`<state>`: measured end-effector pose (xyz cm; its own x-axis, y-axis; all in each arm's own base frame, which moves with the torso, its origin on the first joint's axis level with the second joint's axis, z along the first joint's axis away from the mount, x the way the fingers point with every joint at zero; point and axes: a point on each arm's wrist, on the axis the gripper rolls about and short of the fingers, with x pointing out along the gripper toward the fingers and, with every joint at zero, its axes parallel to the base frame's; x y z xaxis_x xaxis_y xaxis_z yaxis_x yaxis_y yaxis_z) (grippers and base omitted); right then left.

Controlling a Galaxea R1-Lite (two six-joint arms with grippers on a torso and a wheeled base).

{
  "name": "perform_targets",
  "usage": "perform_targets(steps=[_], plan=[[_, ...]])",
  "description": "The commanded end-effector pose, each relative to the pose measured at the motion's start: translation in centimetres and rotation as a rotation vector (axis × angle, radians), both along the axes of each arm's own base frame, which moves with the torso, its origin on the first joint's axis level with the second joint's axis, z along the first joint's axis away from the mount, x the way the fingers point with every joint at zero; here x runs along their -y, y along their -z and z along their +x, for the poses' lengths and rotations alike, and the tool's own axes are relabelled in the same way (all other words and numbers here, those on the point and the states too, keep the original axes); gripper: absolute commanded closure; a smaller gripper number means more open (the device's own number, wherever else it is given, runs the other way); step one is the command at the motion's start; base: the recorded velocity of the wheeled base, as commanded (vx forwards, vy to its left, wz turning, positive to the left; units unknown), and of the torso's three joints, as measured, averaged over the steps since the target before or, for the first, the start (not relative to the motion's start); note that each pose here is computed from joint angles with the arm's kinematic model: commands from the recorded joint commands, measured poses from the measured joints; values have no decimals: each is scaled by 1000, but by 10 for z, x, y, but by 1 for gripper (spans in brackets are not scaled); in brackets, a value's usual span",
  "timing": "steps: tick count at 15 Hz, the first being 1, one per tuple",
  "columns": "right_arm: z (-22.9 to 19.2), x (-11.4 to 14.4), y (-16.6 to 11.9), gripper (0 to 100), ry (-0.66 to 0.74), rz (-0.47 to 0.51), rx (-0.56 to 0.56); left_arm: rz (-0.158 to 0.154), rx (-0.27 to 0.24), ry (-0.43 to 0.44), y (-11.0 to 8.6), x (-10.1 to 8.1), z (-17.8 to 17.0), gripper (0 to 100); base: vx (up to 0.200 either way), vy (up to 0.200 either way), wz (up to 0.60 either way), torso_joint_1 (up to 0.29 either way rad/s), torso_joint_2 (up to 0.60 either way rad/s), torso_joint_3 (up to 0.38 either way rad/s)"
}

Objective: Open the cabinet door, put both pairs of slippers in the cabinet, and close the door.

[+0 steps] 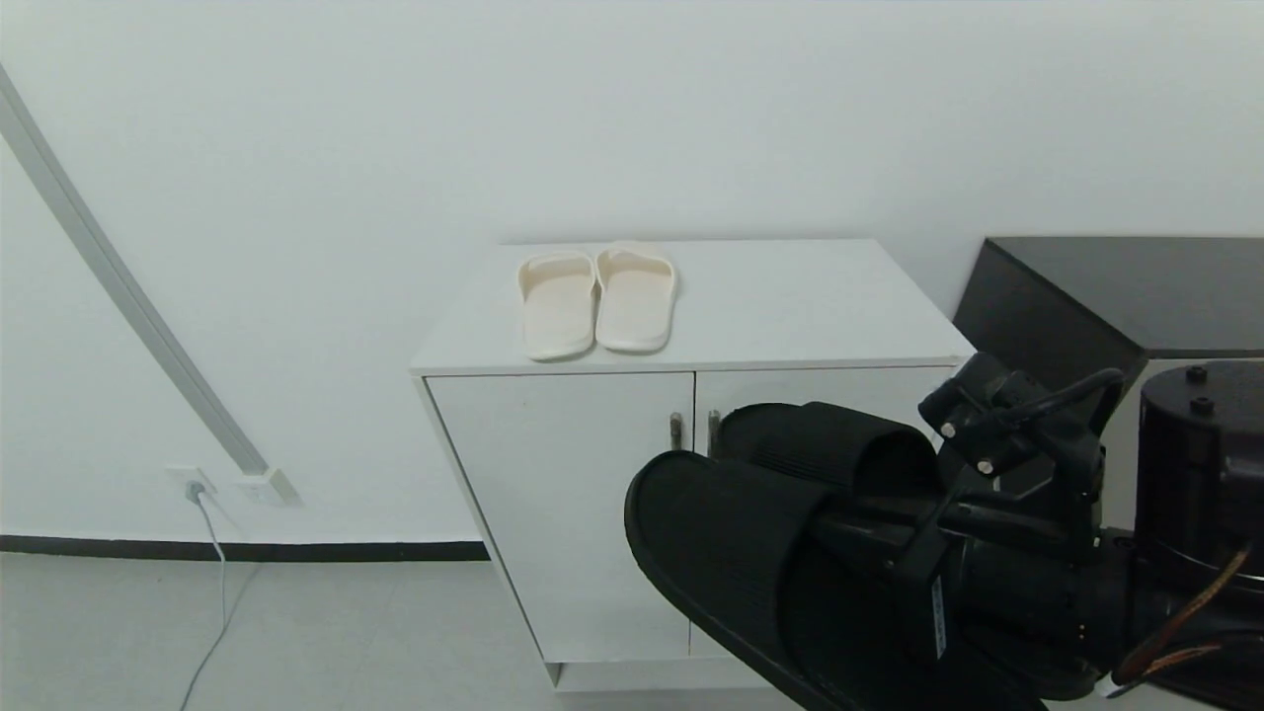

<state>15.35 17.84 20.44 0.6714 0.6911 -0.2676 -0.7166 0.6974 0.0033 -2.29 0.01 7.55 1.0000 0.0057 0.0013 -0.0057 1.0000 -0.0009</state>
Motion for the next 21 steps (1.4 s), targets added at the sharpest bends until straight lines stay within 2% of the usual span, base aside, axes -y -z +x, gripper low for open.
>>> perform_targets(steps=[1,13,21], plan=[[0,0,0,100,0,-1,-1,-1,-1,1,0,0,0,0,0,0,0,-217,544,320],[-1,1,4,100,-4,-21,2,-2,-1,0,0,0,0,0,0,0,0,-182,504,319],[-1,1,10,100,-7,-38,-14,1,-1,3,0,0,0,0,0,0,0,-99,453,353]])
